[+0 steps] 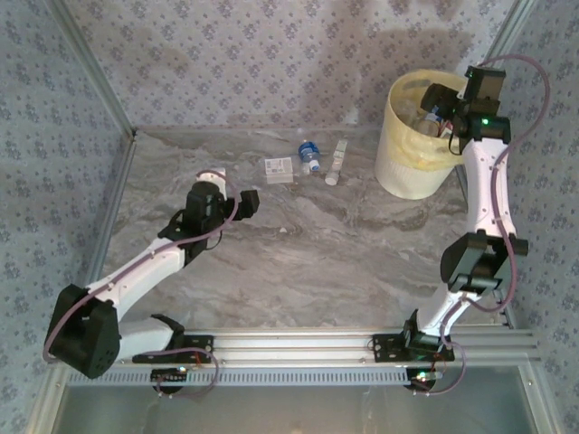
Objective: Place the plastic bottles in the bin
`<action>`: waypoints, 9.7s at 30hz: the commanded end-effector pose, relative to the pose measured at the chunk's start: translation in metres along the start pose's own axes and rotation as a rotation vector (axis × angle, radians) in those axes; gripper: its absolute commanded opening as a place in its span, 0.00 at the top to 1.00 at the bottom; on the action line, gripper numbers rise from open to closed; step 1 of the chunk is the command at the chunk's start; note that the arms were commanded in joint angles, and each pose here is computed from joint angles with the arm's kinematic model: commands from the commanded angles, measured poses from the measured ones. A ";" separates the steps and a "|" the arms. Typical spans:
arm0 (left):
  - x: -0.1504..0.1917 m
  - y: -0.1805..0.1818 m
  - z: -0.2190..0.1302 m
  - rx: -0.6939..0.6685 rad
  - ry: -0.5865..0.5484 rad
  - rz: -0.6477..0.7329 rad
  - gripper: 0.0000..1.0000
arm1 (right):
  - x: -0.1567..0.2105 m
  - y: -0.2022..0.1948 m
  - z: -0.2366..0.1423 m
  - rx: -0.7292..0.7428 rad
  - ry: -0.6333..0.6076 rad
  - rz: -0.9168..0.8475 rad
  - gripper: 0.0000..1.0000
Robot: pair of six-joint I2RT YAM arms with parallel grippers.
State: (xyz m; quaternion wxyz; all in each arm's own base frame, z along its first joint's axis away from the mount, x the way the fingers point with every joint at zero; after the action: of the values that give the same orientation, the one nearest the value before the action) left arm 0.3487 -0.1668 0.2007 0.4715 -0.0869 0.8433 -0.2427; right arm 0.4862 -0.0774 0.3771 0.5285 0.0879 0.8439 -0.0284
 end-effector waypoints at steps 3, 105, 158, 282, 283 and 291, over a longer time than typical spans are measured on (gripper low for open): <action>-0.008 0.005 0.010 -0.072 0.033 -0.058 0.02 | -0.035 0.031 -0.065 -0.125 -0.214 0.006 0.00; 0.016 0.068 0.043 -0.304 0.279 -0.350 0.02 | 0.093 0.229 -0.004 -0.444 -0.073 -0.177 0.62; 0.001 0.061 0.028 -0.280 0.217 -0.385 0.02 | -0.023 -0.075 0.003 0.344 -0.165 -0.023 0.00; 0.076 -0.035 0.225 -0.223 0.702 0.589 0.02 | 0.130 0.104 -0.106 -0.435 -0.117 0.012 0.00; 0.078 -0.035 0.225 -0.217 0.711 0.586 0.02 | 0.130 0.103 -0.106 -0.433 -0.117 0.012 0.00; 0.077 -0.044 0.221 -0.170 0.719 0.544 0.02 | 0.131 0.102 -0.105 -0.425 -0.112 0.013 0.00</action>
State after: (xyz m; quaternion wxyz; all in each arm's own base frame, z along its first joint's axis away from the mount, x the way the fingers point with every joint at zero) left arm 0.5042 -0.3132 0.0886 0.2365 0.1821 0.9528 -0.0555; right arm 0.3595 0.0549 0.3116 0.5816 -0.0202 0.7973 0.1600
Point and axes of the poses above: each hand's point on the last joint's axis, 136 mm out from that joint toward the fingers, its own z axis out along the fingers, its own y axis along the line the jaws close on, x = y × z, the point moved 1 cm from there along -z, back along the fingers, and after that the axes turned 12 degrees about -z, right-handed, at the moved point
